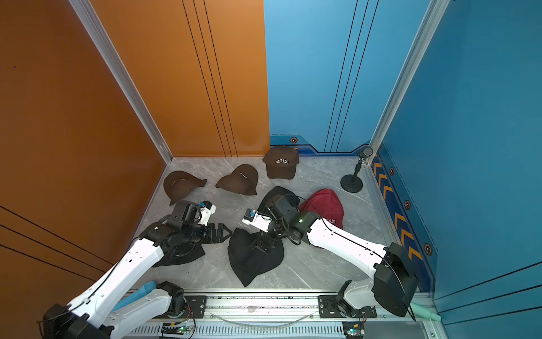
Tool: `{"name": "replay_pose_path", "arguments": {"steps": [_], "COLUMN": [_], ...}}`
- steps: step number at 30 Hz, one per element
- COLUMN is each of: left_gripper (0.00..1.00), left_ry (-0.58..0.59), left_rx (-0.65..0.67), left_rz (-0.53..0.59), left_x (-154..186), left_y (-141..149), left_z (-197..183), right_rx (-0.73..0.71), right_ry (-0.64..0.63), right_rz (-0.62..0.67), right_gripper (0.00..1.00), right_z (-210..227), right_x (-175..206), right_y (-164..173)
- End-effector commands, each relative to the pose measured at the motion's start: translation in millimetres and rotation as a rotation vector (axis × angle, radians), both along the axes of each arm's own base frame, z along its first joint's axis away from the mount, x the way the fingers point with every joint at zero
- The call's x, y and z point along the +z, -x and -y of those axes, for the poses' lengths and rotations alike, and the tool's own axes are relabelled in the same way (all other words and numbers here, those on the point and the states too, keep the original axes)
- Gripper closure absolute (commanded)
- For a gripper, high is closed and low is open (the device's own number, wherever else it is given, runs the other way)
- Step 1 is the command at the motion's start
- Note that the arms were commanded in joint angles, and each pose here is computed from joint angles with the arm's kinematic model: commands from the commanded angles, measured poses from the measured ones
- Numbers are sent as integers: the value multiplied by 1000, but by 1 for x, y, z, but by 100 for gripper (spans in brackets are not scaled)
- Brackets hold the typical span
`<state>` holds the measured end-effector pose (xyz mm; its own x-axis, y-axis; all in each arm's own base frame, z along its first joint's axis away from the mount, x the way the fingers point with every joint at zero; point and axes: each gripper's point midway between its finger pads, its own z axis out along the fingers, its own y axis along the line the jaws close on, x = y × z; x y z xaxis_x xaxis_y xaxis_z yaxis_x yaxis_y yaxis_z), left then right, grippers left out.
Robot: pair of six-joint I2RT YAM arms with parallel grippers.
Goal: Stack the baseball caps by color
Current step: Place the baseball cap at the center of the board.
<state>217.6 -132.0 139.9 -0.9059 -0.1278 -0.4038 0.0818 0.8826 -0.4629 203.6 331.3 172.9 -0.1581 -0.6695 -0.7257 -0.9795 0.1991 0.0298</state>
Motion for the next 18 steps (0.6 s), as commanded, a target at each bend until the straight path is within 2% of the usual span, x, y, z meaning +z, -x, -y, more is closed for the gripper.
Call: {"name": "replay_pose_path", "arguments": {"steps": [1,3,5,8,10,15,18], "left_gripper": [2,2,2,2,2,2,2], "left_ry": [-138,-141,-101,43,118,69,49], "left_rx": [272,289,245,140,121,187,201], "left_rz": [78,89,53,-15,-32,-16,-53], "left_x": [-6,-8,-13,-22,-26,-34,-45], "left_y": [-8,-6,-3,2,4,4,7], "left_z": [-48,-53,-42,-9,3,-12,-15], "right_rx": [110,143,173,201,207,217,219], "right_ry": [-15,6,12,18,46,67,83], "right_rz": [95,100,102,110,119,130,133], "right_gripper": [0,0,0,0,0,0,0], "right_z": [-24,-33,-42,-51,-55,-63,-67], "right_x": [3,-5,-8,-12,-19,-27,-33], "right_y": [-2,3,7,11,10,9,7]}}
